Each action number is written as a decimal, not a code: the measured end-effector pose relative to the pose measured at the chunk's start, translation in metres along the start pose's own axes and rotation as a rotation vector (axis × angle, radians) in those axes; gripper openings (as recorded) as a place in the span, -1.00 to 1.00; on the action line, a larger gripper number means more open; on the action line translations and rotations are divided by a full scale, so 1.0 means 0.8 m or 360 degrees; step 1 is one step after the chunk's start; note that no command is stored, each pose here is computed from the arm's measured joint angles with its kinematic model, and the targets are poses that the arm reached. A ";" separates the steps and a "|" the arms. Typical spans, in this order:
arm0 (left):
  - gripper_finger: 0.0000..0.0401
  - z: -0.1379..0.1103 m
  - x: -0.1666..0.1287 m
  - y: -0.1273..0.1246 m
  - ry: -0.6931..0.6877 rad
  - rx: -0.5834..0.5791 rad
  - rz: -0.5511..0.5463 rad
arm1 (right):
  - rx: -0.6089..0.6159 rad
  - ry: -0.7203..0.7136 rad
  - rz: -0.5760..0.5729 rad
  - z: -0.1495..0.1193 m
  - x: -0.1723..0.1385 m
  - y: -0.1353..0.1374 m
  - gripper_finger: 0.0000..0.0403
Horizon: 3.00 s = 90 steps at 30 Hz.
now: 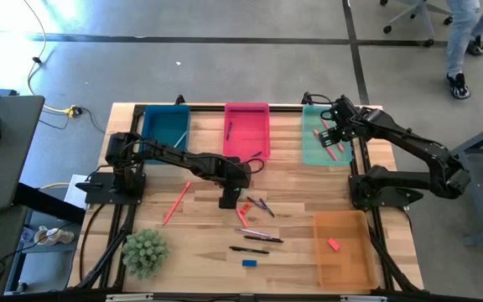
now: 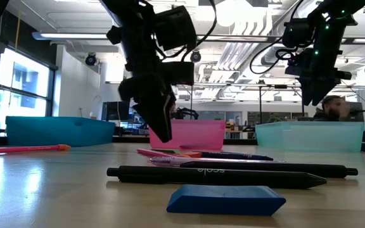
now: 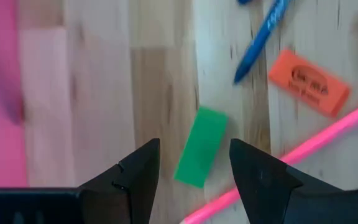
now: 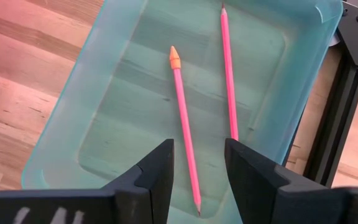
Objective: Sort crayons/erasers/pens/pencils in bins
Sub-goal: Put the green eraser into the orange bin
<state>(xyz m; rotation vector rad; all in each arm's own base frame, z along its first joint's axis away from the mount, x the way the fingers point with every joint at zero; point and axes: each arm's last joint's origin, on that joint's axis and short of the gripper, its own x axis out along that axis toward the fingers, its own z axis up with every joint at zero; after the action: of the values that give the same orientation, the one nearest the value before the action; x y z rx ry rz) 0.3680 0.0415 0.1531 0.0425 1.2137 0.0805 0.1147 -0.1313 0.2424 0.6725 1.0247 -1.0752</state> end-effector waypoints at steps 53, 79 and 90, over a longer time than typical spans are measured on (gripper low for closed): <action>-0.73 -0.005 0.031 0.002 0.0070 0.0181 -0.0026 | -0.0044 -0.0001 0.0131 0.000 -0.002 0.003 -0.33; -0.73 0.037 -0.031 0.016 -0.0307 0.0112 0.0146 | -0.0001 -0.0121 0.1228 -0.027 -0.069 0.086 -0.33; -0.73 0.091 -0.075 0.025 -0.0695 0.0022 0.0236 | 0.0256 0.0045 0.1362 -0.038 -0.080 0.104 -0.33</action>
<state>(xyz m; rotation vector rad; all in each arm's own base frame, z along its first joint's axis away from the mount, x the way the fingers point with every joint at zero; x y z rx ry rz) 0.4142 0.0569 0.2363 0.1544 0.7737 0.1826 0.1743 -0.0508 0.2863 1.1231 0.5642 -0.3926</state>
